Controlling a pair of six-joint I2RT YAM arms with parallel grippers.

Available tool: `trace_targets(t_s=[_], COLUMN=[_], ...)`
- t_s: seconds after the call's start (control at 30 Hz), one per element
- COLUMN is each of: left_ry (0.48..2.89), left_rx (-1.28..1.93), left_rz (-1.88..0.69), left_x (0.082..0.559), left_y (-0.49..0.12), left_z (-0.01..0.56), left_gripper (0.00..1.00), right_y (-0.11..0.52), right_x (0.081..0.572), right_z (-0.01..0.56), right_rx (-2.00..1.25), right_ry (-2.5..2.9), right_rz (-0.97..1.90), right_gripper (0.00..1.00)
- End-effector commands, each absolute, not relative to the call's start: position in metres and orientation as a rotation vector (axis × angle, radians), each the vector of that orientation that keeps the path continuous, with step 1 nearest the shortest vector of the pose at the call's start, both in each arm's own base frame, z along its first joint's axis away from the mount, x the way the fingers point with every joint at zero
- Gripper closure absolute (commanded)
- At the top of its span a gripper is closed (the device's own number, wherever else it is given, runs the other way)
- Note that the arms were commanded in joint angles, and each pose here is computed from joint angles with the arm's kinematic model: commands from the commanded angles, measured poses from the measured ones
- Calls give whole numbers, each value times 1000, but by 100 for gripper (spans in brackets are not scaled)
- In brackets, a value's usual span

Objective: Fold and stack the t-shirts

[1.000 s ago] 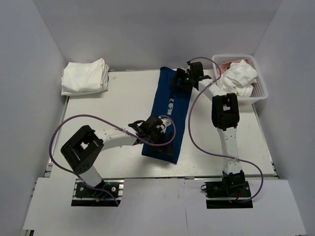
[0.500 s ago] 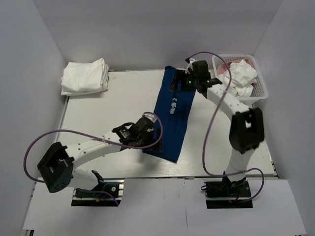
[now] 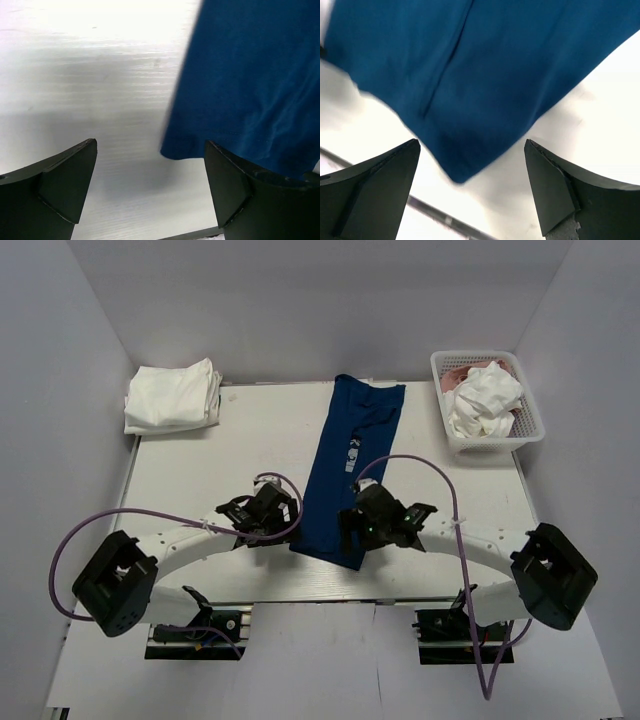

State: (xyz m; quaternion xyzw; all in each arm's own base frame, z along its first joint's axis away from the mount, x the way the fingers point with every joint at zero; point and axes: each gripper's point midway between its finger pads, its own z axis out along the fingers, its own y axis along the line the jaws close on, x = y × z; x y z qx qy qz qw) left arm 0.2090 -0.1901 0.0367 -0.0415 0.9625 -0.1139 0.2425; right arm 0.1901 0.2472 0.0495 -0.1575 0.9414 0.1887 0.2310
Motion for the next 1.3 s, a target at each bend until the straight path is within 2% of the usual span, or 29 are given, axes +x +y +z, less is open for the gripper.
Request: trace_targets(t_s=[0.0,0.23,0.27,0.37,0.4,0.43,0.47,0.5,0.53,0.57,0.63,0.67,0.73,0.77,0.97,1.07,1.27], left_ry=[2615,2709,2725,2730,2744,2755,2772,2770,2795,2799,2817,2830,2842,2849,2883,2857,2770], left_rx=[-52,14,18,57,78,97,101,114,117,120,119,119,129,135,198,227,179], left_rz=[-424,-421,-419,-477,-498,-562,-566,-564,-556,-566,-550,-539,-575,-595,-662,-735,-722], left_x=[214,205,202,196,192,188,185,185,181,180,175,173,167,165,142,134,157], left_y=[-209,-215,-215,-226,-227,-235,-235,-235,-233,-234,-230,-228,-230,-231,-231,-234,-243], left_z=[36,11,7,6,1,4,1,1,-3,-2,-6,-7,-5,-5,18,29,45], left_gripper=[4,12,19,30,40,46,52,65,74,87,100,100,100,100,100,100,100], right_y=[243,241,245,246,247,246,246,246,250,248,253,251,251,254,267,264,265], right_x=[174,150,143,139,139,139,140,139,141,140,142,142,141,138,78,62,99], right_z=[44,23,21,17,15,13,13,12,12,10,11,10,10,12,21,24,42], right_rx=[-437,-609,-664,-703,-704,-704,-700,-708,-705,-705,-702,-701,-716,-726,-927,-1008,-815], right_ry=[2584,2601,2601,2584,2585,2587,2580,2578,2561,2565,2549,2548,2549,2553,2605,2607,2542], right_rz=[460,249,235,209,208,196,187,186,206,205,230,225,227,255,549,573,432], right_gripper=[10,10,10,11,13,20,24,28,33,41,52,67,86,100,100,100,100])
